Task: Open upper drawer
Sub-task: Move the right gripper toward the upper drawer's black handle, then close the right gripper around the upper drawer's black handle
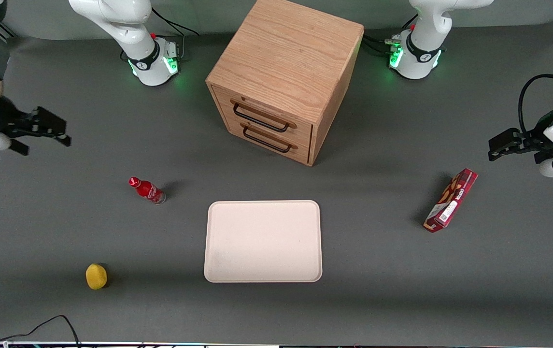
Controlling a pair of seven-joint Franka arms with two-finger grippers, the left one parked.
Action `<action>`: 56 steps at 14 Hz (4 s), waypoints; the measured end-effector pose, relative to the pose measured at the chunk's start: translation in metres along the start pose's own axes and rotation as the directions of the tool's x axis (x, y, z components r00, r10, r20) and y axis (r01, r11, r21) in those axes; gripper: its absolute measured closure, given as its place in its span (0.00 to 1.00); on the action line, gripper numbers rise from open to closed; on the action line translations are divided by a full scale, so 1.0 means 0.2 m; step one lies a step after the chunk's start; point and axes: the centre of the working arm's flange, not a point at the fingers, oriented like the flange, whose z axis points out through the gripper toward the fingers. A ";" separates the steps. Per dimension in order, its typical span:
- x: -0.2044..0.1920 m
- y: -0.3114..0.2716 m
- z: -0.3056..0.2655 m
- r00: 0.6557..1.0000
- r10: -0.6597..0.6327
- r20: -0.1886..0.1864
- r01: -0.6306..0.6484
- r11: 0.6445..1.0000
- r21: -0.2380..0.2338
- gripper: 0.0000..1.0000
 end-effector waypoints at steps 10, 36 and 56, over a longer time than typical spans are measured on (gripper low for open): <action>-0.02 -0.95 0.11 0.944 -0.330 0.011 0.316 0.912 0.264 0.00; -0.07 -1.59 1.16 0.762 -0.648 0.009 0.595 0.704 0.388 0.00; -0.18 -1.63 1.38 0.752 -0.659 -0.015 0.626 0.707 0.328 0.00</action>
